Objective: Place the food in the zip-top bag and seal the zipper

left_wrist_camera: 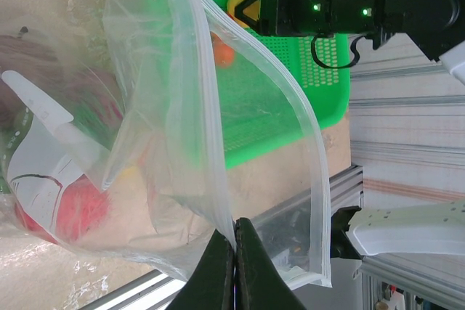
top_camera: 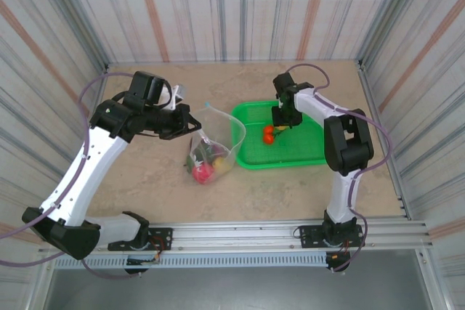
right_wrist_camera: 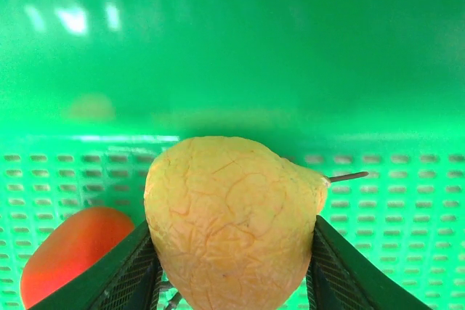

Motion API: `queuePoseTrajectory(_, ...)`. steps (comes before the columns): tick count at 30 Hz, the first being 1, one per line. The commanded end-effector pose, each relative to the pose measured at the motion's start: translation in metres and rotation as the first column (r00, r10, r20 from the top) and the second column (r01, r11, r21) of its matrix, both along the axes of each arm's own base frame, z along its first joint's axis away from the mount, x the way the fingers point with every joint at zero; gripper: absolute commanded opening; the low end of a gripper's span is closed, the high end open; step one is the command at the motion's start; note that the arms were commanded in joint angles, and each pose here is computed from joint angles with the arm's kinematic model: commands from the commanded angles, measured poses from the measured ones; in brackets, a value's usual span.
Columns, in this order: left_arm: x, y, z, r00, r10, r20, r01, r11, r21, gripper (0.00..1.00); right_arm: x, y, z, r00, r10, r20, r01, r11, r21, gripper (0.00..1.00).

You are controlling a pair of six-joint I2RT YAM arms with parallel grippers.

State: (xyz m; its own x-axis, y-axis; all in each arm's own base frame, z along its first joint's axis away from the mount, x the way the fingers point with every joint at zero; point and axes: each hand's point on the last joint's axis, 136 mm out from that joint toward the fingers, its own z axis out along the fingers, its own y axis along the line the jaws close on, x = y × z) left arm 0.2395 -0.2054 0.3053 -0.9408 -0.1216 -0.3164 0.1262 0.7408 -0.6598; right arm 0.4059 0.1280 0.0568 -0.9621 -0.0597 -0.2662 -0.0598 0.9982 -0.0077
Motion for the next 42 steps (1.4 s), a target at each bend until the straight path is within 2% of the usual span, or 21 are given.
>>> queuePoseTrajectory(1, -0.006, 0.002, 0.005, 1.0, -0.003, 0.02, 0.004, 1.0, -0.004, 0.0, -0.009, -0.001, 0.027, 0.997, -0.04, 0.068, 0.04, 0.999, 0.001, 0.44)
queuePoseTrajectory(4, -0.006, 0.002, 0.008, 1.0, 0.0, 0.023, 0.001, 1.0, -0.012, 0.0, -0.018, -0.002, 0.043, 0.993, -0.066, 0.099, 0.065, 0.998, 0.018, 0.44)
queuePoseTrajectory(7, -0.006, 0.0, 0.009, 1.0, -0.005, 0.023, 0.006, 1.0, -0.023, 0.0, -0.03, 0.002, 0.07, 0.983, -0.134, 0.129, 0.121, 0.988, 0.101, 0.44)
queuePoseTrajectory(15, -0.007, -0.001, 0.014, 0.999, -0.008, 0.033, 0.01, 0.999, -0.039, 0.0, -0.073, 0.019, 0.17, 0.95, -0.098, 0.296, 0.03, 0.974, 0.226, 0.45)
queuePoseTrajectory(19, -0.006, -0.002, 0.016, 0.999, -0.01, 0.037, 0.012, 0.999, -0.037, 0.0, -0.098, 0.058, 0.235, 0.93, -0.026, 0.367, -0.149, 0.886, 0.44, 0.46)
queuePoseTrajectory(24, -0.007, -0.005, 0.014, 0.999, -0.018, 0.027, 0.019, 0.999, -0.039, 0.0, -0.128, 0.116, 0.288, 0.914, 0.113, 0.389, -0.346, 0.718, 0.603, 0.45)
queuePoseTrajectory(28, -0.008, -0.006, 0.013, 0.999, -0.02, 0.024, 0.021, 0.999, -0.037, 0.0, -0.154, 0.176, 0.297, 0.908, 0.249, 0.337, -0.418, 0.55, 0.723, 0.45)
queuePoseTrajectory(31, -0.008, -0.006, 0.013, 0.999, -0.02, 0.027, 0.021, 0.999, -0.037, 0.0, -0.171, 0.209, 0.287, 0.893, 0.348, 0.286, -0.432, 0.482, 0.762, 0.45)
queuePoseTrajectory(34, -0.009, -0.005, 0.013, 0.999, -0.021, 0.028, 0.022, 0.999, -0.038, 0.0, -0.18, 0.227, 0.274, 0.887, 0.413, 0.206, -0.387, 0.423, 0.819, 0.45)
queuePoseTrajectory(35, -0.009, -0.006, 0.012, 0.999, -0.025, 0.025, 0.026, 0.999, -0.037, 0.0, -0.182, 0.23, 0.269, 0.886, 0.426, 0.183, -0.37, 0.412, 0.832, 0.45)
queuePoseTrajectory(42, -0.014, -0.001, 0.016, 0.998, -0.024, 0.051, 0.025, 0.999, -0.029, 0.0, -0.175, 0.235, 0.239, 0.904, 0.418, 0.088, -0.288, 0.443, 0.849, 0.45)
